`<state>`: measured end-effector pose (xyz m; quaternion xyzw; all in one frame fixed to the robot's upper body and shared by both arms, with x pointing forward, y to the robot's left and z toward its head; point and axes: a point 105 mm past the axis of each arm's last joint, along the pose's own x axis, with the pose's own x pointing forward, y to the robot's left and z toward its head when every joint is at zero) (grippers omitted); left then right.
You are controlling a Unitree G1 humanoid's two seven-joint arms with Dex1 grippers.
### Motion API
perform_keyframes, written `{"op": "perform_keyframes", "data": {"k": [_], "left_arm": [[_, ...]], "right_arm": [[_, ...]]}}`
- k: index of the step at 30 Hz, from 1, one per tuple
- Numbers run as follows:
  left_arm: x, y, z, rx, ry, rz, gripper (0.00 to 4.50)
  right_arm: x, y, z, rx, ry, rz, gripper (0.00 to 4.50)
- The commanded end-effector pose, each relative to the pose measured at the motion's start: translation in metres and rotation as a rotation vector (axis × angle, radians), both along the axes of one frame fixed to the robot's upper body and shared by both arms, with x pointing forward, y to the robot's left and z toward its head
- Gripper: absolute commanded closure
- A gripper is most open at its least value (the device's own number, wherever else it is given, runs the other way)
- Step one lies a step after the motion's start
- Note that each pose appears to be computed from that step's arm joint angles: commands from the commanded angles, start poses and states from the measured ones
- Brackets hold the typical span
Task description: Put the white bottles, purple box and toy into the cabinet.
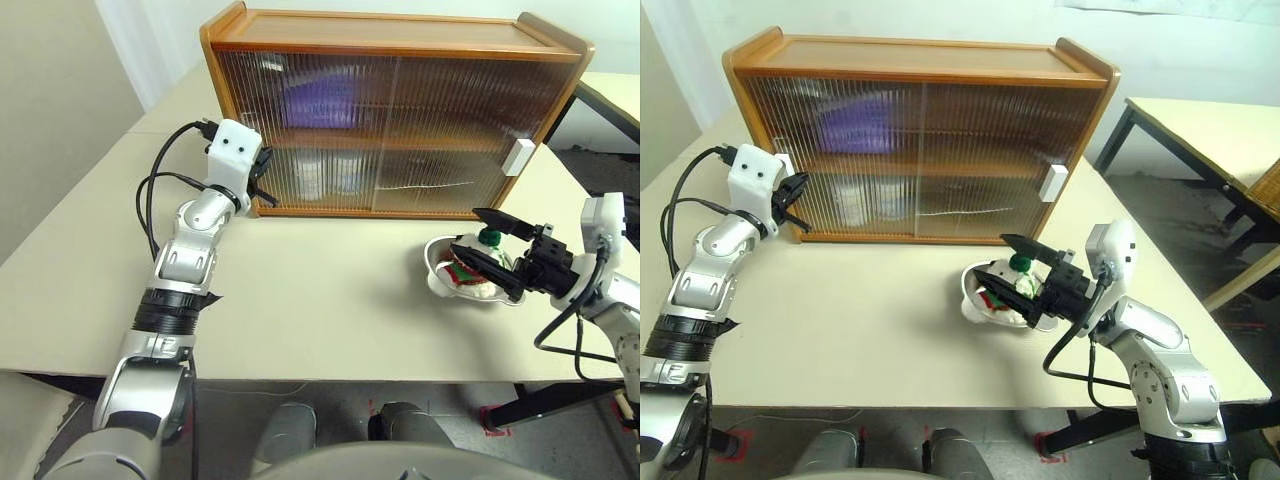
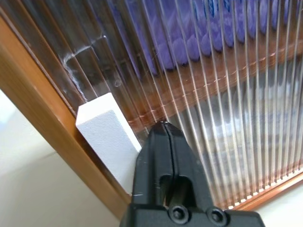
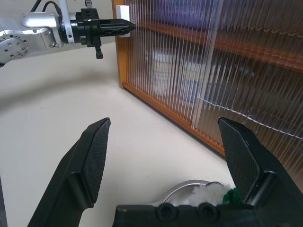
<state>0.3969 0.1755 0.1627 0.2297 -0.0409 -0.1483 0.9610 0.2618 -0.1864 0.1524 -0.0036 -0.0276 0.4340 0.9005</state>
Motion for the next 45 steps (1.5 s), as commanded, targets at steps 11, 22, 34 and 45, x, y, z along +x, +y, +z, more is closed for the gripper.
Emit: {"op": "perform_keyframes", "data": {"k": [11,22,34,45], "left_arm": [[-0.034,-0.065,0.008,-0.326,0.061,-0.454,0.04],[-0.075,-0.056,-0.002,-0.319,0.215,-0.748,0.01],[-0.099,-0.034,-0.008,-0.246,0.254,-0.860,0.00],[-0.109,-0.032,-0.010,-0.245,0.248,-0.885,0.00]], "right_arm": [[0.013,-0.026,0.014,0.077,-0.003,-0.157,0.00],[0.017,-0.069,0.027,0.133,-0.006,-0.310,0.18],[0.038,-0.119,0.020,0.051,-0.030,-0.652,4.39],[0.058,-0.147,0.029,0.070,-0.066,-0.871,4.48]]}}
